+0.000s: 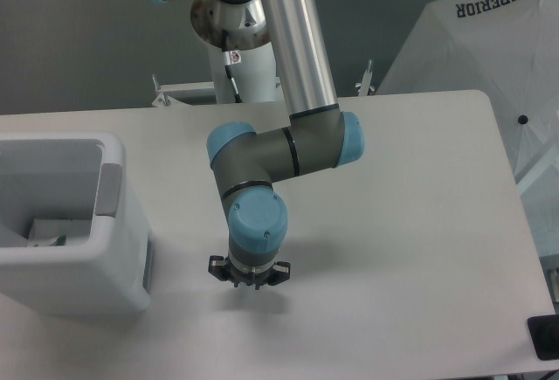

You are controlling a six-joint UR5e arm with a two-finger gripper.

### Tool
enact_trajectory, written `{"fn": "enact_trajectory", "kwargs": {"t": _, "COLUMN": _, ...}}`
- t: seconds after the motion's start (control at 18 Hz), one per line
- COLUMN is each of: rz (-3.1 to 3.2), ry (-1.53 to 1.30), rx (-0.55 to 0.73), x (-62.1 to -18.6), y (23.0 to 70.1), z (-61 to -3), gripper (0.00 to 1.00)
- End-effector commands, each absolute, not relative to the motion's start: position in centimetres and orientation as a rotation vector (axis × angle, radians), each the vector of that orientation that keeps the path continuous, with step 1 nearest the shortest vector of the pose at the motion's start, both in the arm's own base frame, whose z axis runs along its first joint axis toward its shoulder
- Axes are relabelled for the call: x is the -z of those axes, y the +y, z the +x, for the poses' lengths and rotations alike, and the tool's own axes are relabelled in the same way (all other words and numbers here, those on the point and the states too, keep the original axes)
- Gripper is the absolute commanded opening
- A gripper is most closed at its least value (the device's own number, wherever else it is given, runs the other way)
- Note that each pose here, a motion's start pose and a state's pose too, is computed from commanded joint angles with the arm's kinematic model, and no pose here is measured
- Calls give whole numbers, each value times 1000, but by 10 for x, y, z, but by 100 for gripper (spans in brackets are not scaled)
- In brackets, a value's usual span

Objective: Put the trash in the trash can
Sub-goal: 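Close the gripper around the bottle's capped end, then lift the bottle and carry it over the white bin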

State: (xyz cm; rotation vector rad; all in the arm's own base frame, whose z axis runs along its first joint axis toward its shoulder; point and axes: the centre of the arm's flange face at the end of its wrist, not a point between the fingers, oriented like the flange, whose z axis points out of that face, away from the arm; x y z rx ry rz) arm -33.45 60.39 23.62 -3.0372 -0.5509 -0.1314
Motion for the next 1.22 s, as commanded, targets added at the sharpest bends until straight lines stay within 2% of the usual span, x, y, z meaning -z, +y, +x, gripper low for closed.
{"fn": "enact_trajectory", "kwargs": {"t": 0.17, "rz": -2924, "ry": -549, "rx": 111, "x": -298, "y": 601, "z": -342, "gripper": 0}}
{"fn": "enact_trajectory", "kwargs": {"t": 0.39, "rz": -2674, "ry": -549, "rx": 133, "x": -409, "y": 595, "z": -372, "gripper": 0}}
{"fn": "enact_trajectory", "kwargs": {"t": 0.61, "rz": -2482, "ry": -537, "rx": 131, "x": -502, "y": 586, "z": -381, "gripper": 0}}
{"fn": "enact_trajectory", "kwargs": {"t": 0.89, "rz": -2296, "ry": -435, "rx": 118, "x": -584, "y": 582, "z": -371, "gripper": 0}}
{"fn": "enact_trajectory", "kwargs": {"t": 1.22, "rz": -2159, "ry": -314, "rx": 215, "x": -642, "y": 572, "z": -331, "gripper": 0}}
